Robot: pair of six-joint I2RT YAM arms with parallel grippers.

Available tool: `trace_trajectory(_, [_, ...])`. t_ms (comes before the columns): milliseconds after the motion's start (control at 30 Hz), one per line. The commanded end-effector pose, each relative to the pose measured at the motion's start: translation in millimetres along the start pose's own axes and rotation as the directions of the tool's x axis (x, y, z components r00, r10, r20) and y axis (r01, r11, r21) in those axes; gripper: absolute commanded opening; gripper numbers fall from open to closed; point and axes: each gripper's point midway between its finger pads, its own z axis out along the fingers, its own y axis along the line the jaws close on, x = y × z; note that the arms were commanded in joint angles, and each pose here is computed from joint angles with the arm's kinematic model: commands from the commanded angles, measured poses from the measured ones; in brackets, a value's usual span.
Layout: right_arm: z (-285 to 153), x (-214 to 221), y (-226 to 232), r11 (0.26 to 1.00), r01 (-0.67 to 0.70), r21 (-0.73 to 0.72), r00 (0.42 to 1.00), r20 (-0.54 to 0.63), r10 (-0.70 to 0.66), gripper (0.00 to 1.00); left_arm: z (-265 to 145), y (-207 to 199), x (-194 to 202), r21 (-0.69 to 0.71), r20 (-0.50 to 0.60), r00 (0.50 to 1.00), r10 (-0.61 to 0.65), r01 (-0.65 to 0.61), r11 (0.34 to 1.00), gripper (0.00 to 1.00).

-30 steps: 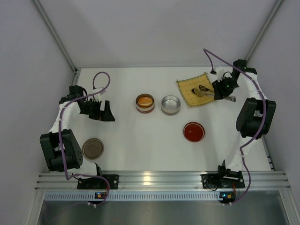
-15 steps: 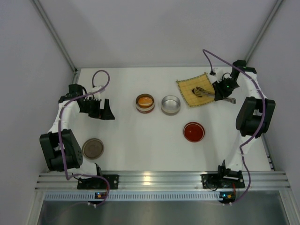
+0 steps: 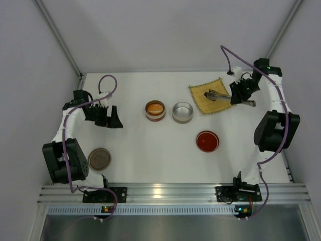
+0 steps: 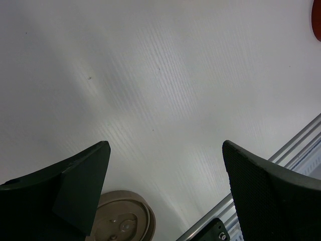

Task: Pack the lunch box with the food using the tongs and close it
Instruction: Pick up the fake food from the plate.

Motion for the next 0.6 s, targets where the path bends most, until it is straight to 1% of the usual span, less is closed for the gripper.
trace_trajectory(0, [-41, -30, 42, 0.996, 0.084, -0.028, 0.992, 0.101, -0.081, 0.15, -8, -9, -13, 0.026, 0.048, 0.999, 0.02, -0.022, 0.999, 0.98])
trace_trajectory(167, [-36, -36, 87, 0.988, 0.132, -0.084, 0.986, 0.109, -0.123, 0.15, -10, -9, -14, 0.021, 0.053, 0.998, 0.027, -0.029, 0.999, 0.98])
trace_trajectory(300, [-28, -51, 126, 0.974, 0.188, -0.125, 0.977, 0.124, -0.173, 0.15, -10, -10, -13, 0.021, 0.053, 0.998, 0.027, -0.029, 0.999, 0.98])
trace_trajectory(400, [-17, -55, 139, 0.969, 0.208, -0.136, 0.975, 0.114, -0.193, 0.16, -10, -11, -11, 0.027, 0.053, 0.998, 0.024, -0.025, 0.999, 0.98])
trace_trajectory(567, [2, -56, 146, 0.966, 0.212, -0.146, 0.976, 0.092, -0.2, 0.16, -7, -11, -5, 0.023, 0.046, 0.999, 0.017, -0.018, 1.0, 0.98])
